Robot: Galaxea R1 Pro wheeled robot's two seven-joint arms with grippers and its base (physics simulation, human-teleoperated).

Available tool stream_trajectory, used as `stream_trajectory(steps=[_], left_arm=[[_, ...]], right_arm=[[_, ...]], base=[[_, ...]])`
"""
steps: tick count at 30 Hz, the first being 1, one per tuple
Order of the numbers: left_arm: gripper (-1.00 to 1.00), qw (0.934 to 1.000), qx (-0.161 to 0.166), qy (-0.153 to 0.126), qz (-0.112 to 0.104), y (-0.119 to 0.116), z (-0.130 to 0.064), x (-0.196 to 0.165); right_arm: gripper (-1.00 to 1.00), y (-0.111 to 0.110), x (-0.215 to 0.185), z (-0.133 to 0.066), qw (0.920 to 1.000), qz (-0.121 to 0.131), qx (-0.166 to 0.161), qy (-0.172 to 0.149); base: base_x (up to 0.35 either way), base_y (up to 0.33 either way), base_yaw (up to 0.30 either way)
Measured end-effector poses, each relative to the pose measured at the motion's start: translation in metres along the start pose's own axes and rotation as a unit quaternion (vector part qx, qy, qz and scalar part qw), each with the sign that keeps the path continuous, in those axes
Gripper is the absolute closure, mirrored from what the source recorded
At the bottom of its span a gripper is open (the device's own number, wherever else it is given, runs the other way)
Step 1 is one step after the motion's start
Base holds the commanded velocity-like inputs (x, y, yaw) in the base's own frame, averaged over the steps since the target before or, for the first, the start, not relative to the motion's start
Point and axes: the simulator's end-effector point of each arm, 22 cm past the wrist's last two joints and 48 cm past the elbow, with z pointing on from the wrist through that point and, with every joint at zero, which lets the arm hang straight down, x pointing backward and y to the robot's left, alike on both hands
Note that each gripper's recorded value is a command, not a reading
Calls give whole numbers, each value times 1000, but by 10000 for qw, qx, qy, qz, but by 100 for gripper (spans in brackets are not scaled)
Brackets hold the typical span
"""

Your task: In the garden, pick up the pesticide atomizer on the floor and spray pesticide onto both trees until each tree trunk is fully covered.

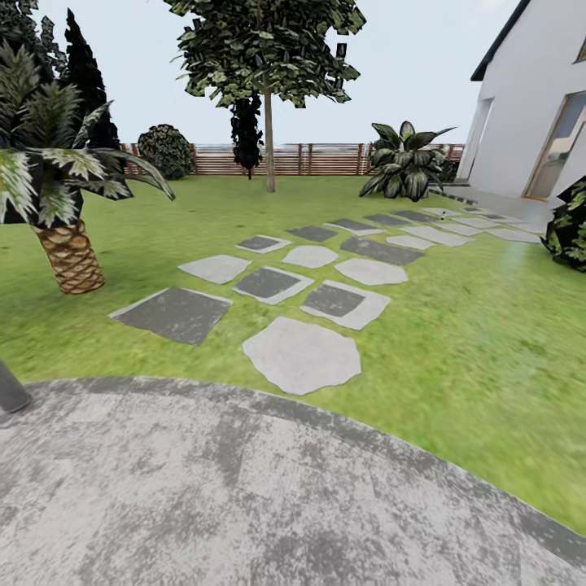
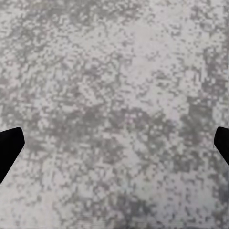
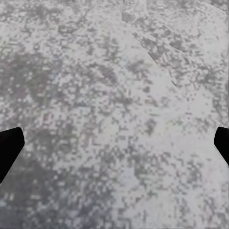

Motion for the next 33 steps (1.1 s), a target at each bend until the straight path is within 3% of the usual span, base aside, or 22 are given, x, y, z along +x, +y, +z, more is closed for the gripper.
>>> stream_trajectory(steps=[33], left_arm=[[-100,10000,5,-1,-1,-1,0,0]], right_arm=[[-100,0,0,0,10000,0,-5,-1]], base=[[339,0,0]])
